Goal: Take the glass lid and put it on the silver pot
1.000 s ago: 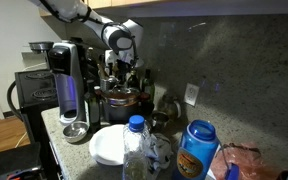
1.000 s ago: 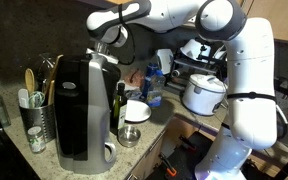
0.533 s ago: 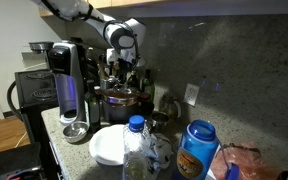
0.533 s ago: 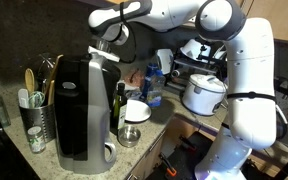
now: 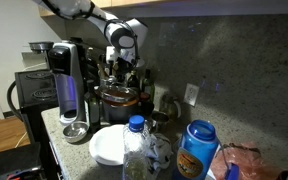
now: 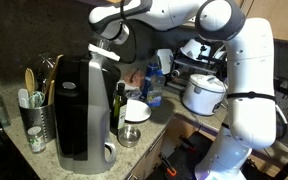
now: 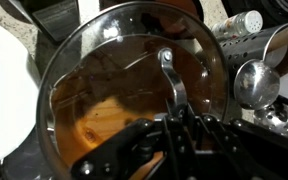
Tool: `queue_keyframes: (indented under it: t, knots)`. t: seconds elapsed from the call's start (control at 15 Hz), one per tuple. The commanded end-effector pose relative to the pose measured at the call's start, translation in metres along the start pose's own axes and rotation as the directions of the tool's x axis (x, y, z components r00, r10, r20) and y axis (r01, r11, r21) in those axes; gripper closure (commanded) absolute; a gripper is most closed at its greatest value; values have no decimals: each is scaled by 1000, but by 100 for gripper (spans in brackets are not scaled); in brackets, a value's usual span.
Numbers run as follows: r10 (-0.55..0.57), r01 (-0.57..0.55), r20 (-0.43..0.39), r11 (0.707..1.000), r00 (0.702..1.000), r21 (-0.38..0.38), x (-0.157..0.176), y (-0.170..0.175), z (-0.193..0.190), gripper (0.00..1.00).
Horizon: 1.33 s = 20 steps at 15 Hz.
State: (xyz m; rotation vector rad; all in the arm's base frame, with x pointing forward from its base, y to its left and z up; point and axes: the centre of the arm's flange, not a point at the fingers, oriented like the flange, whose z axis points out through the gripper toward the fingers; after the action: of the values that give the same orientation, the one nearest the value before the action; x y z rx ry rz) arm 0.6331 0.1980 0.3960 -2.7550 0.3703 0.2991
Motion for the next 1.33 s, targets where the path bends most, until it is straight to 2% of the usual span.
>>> queue_keyframes:
  t: [0.0, 0.4, 0.6, 0.93, 1.0, 1.07, 1.2, 1.27]
  knots:
    - [-7, 7, 1, 999, 1000, 38, 0, 3, -11, 96]
    - [-19, 22, -43, 997, 999, 68, 4, 13, -8, 96]
    - [-37, 44, -66, 993, 997, 107, 8, 15, -4, 96]
    - [-52, 60, -64, 989, 997, 132, 13, 18, -3, 96]
    - [-50, 58, -65, 989, 997, 134, 13, 19, -4, 85]
    - [-45, 53, -65, 990, 997, 130, 13, 19, -4, 60]
    - [-33, 41, -68, 993, 997, 112, 14, 19, -4, 55]
    - [-17, 24, -75, 995, 997, 97, 14, 20, -5, 47]
